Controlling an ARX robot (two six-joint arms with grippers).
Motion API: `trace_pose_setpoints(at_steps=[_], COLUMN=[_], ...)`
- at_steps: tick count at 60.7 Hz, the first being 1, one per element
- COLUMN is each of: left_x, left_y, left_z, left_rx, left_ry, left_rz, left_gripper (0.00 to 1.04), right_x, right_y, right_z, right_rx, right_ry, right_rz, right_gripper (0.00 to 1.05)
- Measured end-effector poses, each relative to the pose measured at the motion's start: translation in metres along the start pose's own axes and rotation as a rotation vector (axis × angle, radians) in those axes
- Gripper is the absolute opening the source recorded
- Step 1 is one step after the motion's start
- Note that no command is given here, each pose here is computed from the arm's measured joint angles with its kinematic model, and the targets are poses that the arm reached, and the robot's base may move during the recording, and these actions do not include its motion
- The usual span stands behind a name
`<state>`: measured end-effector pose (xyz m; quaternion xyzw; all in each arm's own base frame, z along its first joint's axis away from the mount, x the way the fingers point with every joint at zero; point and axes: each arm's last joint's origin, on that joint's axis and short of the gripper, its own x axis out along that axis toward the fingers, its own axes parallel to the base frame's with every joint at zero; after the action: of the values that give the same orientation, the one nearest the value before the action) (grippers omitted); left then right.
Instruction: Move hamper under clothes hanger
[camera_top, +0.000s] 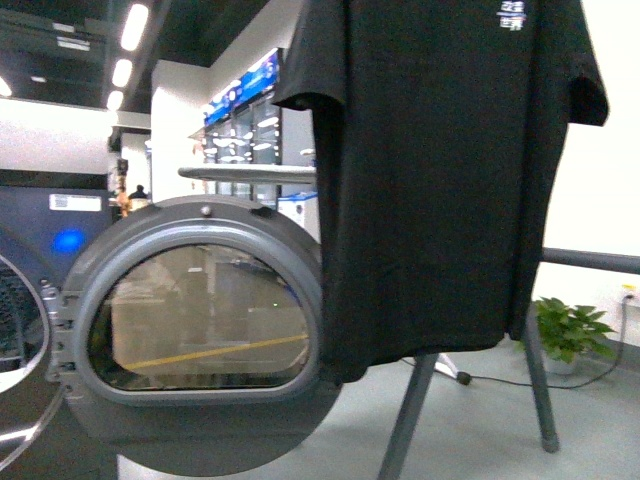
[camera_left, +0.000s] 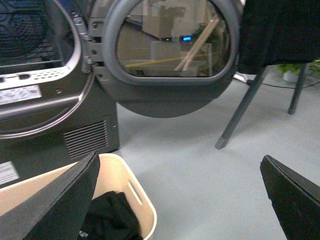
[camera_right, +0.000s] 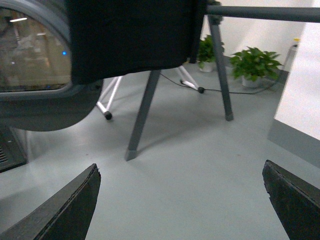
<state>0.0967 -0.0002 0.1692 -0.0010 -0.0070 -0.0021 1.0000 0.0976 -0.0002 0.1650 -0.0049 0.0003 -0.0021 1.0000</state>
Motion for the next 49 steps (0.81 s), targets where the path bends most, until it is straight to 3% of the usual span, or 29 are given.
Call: trace_pose_setpoints(at_steps=[49], left_x=[-0.0002], left_y=[0.0002], left_z=[0.0002], left_rx=[0.000], left_ry=[-0.003], left_rz=[0.004], left_gripper=[0.98], right_x=[0.0000], right_y=[0.0003], right_z=[-0.0001], right_rx=[0.000], right_ry=[0.000], right_rz=[0.006], right_gripper=[0.97])
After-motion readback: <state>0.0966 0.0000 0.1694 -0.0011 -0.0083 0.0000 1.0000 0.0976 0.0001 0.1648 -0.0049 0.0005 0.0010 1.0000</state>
